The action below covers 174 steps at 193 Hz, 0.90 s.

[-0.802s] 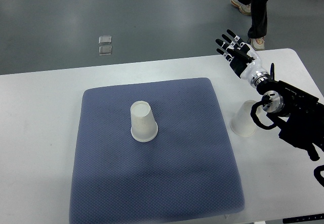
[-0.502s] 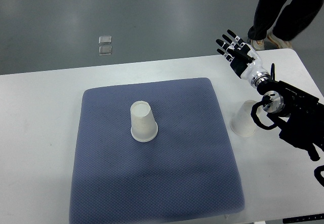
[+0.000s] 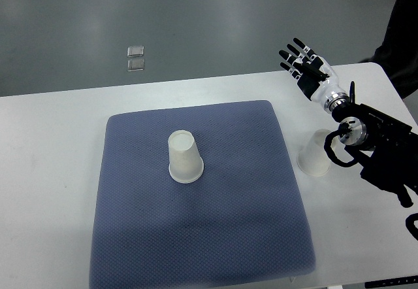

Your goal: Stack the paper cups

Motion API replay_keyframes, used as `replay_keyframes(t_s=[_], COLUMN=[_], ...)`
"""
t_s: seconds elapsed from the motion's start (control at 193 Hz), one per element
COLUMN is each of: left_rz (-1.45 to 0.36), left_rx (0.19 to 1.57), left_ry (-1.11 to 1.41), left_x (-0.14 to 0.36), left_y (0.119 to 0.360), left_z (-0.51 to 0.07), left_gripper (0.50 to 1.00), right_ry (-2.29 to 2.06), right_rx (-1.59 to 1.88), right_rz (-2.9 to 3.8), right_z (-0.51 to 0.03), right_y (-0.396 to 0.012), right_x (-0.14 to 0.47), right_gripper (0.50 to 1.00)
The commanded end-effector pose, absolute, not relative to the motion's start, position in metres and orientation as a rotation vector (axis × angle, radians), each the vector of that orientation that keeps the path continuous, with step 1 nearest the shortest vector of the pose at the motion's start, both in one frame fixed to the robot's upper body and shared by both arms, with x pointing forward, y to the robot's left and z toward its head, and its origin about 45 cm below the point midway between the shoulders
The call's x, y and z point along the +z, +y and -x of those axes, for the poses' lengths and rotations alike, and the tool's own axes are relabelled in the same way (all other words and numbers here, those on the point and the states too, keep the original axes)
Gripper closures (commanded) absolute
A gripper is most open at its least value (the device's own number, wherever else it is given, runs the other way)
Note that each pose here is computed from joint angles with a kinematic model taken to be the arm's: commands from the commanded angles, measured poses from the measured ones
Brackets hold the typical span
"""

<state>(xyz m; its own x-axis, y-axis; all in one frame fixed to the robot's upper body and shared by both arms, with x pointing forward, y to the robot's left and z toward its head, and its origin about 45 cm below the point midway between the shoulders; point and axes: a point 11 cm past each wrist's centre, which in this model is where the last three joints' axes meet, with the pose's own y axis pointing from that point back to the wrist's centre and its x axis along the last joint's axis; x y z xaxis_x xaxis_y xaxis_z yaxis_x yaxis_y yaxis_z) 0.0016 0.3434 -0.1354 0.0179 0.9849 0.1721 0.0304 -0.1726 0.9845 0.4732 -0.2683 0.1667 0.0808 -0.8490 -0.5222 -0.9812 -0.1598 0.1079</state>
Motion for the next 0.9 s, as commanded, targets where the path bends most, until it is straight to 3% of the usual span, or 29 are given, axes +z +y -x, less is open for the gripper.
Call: replay_keyframes(t_s=[0.0, 0.895], left_rz=[-1.366, -1.368], left_rx=[1.311, 1.31], left_ry=[1.133, 1.135], left_x=[-0.135, -0.135], left_y=[0.344, 0.344], left_z=[-0.002, -0.001], left_gripper=[0.5, 0.5], right_ry=[1.837, 1.855], right_rx=[0.696, 0.624], right_rz=[2.089, 2.097], right_z=[-0.473, -0.487], right_y=[-0.27, -0.272], right_x=[0.167, 0.191], right_gripper=[0.585, 0.585])
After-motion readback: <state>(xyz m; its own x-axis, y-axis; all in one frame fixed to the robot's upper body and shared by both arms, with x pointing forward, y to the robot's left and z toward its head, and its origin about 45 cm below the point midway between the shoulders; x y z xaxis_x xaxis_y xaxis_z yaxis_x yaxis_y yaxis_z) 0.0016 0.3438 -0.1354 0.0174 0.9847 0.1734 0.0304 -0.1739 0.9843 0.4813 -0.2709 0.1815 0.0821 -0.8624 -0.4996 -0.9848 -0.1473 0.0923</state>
